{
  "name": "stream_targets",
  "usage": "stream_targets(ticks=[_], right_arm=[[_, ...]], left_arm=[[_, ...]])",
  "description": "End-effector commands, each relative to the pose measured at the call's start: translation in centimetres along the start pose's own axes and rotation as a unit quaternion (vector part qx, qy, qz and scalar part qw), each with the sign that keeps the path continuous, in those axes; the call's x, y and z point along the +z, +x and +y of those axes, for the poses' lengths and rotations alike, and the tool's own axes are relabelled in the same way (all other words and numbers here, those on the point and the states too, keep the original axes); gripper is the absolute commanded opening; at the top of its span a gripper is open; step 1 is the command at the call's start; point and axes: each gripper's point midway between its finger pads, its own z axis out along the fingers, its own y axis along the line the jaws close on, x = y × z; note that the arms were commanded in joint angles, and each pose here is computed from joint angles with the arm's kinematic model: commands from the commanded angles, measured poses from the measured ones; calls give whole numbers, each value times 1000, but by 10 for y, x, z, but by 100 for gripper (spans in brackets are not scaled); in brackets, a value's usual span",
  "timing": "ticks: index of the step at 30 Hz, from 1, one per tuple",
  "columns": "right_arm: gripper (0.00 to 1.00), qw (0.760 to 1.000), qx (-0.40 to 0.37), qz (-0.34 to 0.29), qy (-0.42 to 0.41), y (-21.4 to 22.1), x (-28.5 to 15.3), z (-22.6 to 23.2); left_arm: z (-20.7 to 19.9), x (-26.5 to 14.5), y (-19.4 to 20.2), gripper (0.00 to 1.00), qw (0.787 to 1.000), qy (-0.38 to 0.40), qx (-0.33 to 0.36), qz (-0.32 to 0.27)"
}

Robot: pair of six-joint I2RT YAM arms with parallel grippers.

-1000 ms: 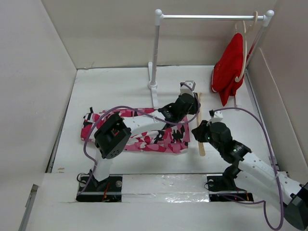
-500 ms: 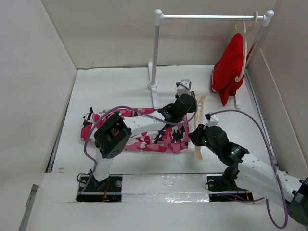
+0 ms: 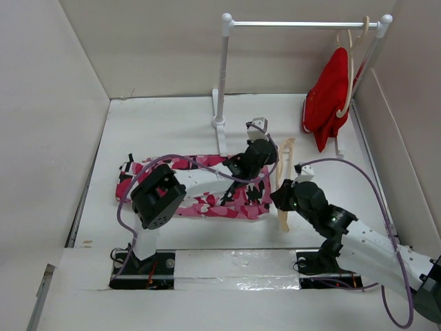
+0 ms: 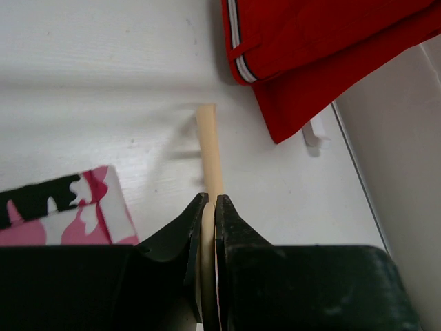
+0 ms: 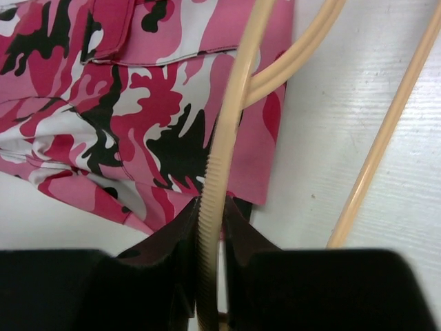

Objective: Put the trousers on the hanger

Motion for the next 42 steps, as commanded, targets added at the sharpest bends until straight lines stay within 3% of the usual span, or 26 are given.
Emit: stream_targets(ticks=[1, 2, 3, 4, 7, 9, 12, 14, 15, 17, 20, 22, 25, 33, 42], right_arm=[[29, 999, 16, -37, 3, -24, -5, 6], [37, 999, 17, -36, 3, -24, -6, 6], [53, 999, 18, -33, -1, -27, -10, 10], [60, 999, 18, -32, -10, -29, -13, 14], [78, 999, 8, -32, -27, -38, -20, 23], [81, 999, 2, -34, -28, -43, -21, 24], [73, 999, 3, -35, -36, -49, -16, 27], [37, 999, 12, -34, -36, -51, -7, 21], [9, 999, 11, -38, -37, -53, 3, 19], [0, 999, 20, -22, -42, -55, 15, 10], [0, 999, 28, 16, -39, -45, 37, 0], [22, 999, 26, 25, -32, -43, 53, -4], [39, 999, 24, 33, -27, -43, 72, -6], [43, 998, 30, 55, -15, -35, 113, -13], [45, 998, 25, 63, 7, -14, 120, -19]], left_arm=[[10, -26, -22, 0, 999, -9, -32, -15], [9, -30, -26, 0, 999, -2, -47, -25], [18, -38, -14, 0, 998, -8, -52, -17], [19, -45, -25, 0, 996, -10, -82, -34], [26, -61, -17, 0, 994, -9, -103, -38], [40, -66, -12, 0, 991, -19, -125, -50], [51, -73, -8, 0, 987, -20, -149, -61], [55, -76, -11, 0, 984, -22, -161, -73], [62, -78, -6, 0, 983, -28, -168, -72], [66, -80, -10, 0, 980, -29, -178, -88], [73, -78, -8, 0, 979, -44, -176, -97], [75, -75, -7, 0, 978, -46, -175, -101], [77, -70, -2, 0, 980, -50, -167, -98], [83, -67, 11, 0, 983, -55, -155, -85], [96, -66, 13, 0, 983, -62, -150, -86]])
